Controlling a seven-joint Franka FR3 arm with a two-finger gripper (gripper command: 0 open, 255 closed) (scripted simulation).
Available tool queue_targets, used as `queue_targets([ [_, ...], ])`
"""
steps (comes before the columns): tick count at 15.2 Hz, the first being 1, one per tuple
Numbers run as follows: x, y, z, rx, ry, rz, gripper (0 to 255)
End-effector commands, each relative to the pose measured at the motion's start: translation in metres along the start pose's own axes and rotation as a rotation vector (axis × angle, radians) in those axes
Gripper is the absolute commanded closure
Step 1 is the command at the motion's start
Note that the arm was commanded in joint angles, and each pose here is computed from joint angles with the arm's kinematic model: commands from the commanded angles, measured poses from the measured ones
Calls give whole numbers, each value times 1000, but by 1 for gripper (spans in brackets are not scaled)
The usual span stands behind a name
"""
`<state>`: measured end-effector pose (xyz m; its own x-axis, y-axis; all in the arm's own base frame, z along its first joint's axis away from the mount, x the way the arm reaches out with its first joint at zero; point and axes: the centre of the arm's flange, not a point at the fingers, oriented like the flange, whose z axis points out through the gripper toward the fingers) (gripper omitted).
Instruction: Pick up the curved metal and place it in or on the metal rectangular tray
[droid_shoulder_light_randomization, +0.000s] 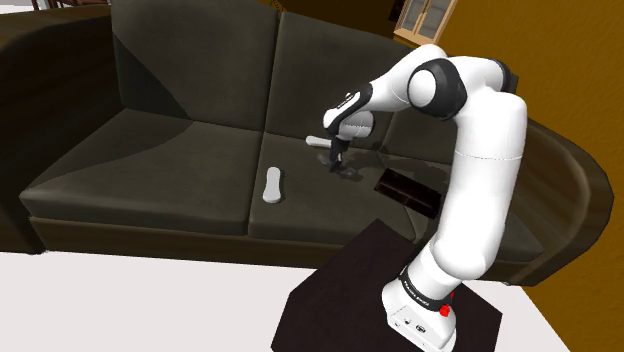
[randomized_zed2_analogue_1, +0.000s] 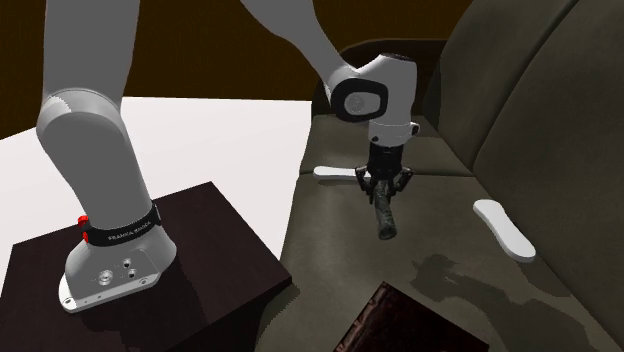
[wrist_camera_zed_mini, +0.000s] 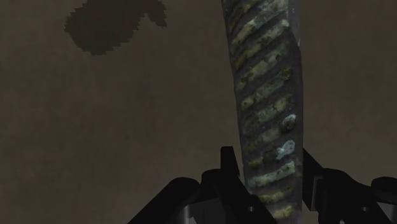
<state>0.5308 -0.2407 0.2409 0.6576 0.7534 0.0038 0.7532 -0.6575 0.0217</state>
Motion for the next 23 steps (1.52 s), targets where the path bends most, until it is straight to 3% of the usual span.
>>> queue_targets([
  [1, 0, 0, -11, 0, 0, 0, 255],
  [9, 0, 0, -53, 0, 0, 0, 255],
  [23, -183, -19, -52, 0, 0, 0, 255],
])
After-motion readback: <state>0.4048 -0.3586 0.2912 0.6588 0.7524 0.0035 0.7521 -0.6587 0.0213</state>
